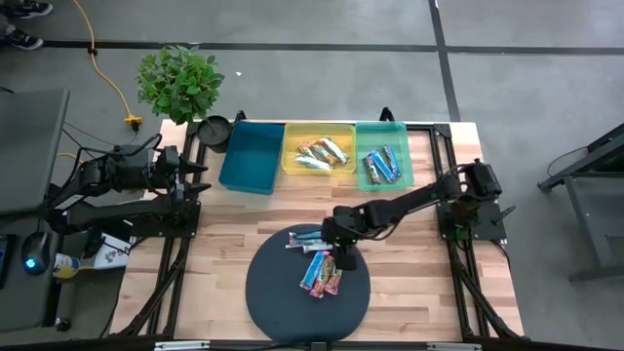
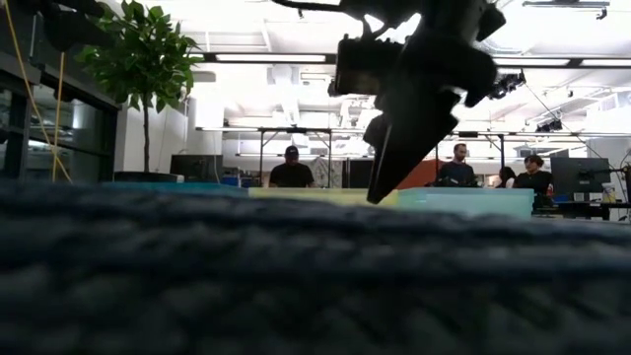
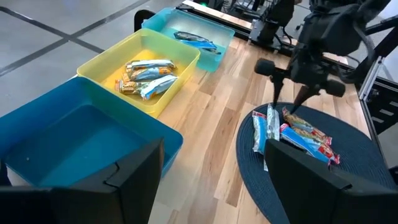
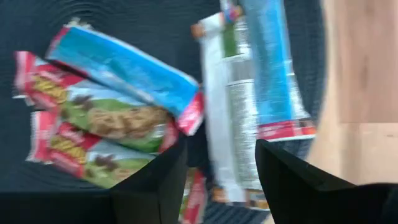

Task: Pick and place Granola Bars by type
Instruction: Put the yellow granola bar into the yellow bin

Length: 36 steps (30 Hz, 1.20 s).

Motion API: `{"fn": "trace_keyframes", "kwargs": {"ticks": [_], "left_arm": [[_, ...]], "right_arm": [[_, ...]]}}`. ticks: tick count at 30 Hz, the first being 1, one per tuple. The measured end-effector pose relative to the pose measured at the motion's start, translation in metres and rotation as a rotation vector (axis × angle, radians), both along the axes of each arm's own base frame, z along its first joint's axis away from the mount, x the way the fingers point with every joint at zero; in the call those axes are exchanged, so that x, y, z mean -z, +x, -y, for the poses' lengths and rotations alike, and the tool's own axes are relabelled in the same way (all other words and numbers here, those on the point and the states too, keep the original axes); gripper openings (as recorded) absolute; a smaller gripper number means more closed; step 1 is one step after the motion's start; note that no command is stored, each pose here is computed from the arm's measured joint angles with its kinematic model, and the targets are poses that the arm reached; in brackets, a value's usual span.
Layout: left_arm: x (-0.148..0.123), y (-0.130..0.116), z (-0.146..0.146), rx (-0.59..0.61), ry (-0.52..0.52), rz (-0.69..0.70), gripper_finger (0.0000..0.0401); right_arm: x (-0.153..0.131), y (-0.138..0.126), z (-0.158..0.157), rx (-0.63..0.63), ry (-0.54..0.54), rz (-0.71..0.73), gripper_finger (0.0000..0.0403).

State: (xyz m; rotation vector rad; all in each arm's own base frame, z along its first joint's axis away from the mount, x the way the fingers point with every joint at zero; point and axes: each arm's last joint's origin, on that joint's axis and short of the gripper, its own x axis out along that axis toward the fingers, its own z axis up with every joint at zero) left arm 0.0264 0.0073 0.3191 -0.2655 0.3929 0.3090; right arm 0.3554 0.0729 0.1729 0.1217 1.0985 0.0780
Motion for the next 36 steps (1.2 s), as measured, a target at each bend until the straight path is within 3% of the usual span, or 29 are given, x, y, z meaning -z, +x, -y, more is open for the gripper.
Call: {"fn": "trace_keyframes", "kwargs": {"ticks": [17,26,36], "left_arm": [[0.0,0.0,0.0,-0.01,-0.013,0.004,0.0273],[0.0,0.0,0.0,-0.013,-0.021,0.006,0.0273],[0.0,0.0,0.0,-0.015,-0.027,0.007,0.0273]], "right_arm": [[0.0,0.003,0.012,-0.037,-0.002,0.0,0.0174],[0.029,0.008,0.011,-0.032,0.083,-0.088,0.0174],[0.029,0.013,0.012,0.01,0.036,-0.04,0.0174]]}}
